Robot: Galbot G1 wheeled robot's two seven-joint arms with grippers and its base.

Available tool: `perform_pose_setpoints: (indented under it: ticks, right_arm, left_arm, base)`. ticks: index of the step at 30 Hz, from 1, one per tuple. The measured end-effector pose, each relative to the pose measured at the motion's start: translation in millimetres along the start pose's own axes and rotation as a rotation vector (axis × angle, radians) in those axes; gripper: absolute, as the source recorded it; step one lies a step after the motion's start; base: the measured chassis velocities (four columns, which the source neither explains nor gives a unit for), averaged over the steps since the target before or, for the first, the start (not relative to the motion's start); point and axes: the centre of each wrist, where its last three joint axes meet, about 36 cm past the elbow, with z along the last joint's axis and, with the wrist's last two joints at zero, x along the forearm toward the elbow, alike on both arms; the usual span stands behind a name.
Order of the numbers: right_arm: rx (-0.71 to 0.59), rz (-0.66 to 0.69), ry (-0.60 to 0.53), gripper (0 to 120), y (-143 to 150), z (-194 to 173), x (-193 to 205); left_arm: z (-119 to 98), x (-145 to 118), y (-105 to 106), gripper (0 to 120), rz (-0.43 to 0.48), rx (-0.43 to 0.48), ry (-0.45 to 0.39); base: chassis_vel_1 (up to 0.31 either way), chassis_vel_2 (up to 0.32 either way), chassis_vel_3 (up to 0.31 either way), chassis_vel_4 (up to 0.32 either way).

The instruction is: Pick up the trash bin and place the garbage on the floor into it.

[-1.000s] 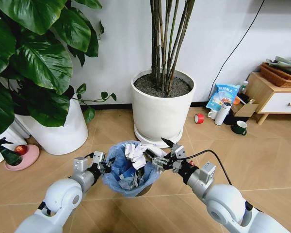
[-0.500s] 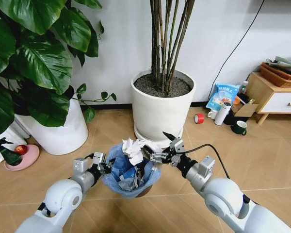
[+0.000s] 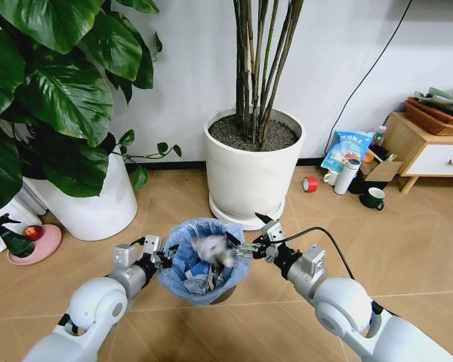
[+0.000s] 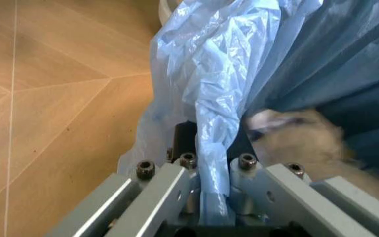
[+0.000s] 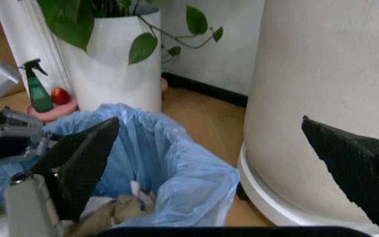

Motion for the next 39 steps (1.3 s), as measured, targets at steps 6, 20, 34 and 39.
perform_pose_setpoints:
  ticks: [6, 20, 34, 39]
  right_arm:
    - [-0.021, 0.007, -0.039, 100, -1, -7, -1]
    - [-0.063, 0.274, -0.010, 100, -34, -3, 16]
    - [-0.172, 0.610, 0.319, 100, -103, 149, -19]
    - [-0.234, 0.647, 0.363, 100, -93, 188, -56]
  left_arm:
    - [1, -1, 2, 0, -0.006, 0.001, -0.003]
    - [1, 2, 11, 0, -0.041, 0.028, -0.034]
    - [1, 9, 7, 0, -0.032, 0.017, -0.033]
    - [3, 12, 6, 0, -0.029, 0.014, -0.027]
  base:
    - [0.000, 0.000, 0.000, 0.000]
    - [0.000, 0.000, 0.000, 0.000]
    - [0.000, 0.000, 0.000, 0.000]
    - [0.000, 0.000, 0.000, 0.000]
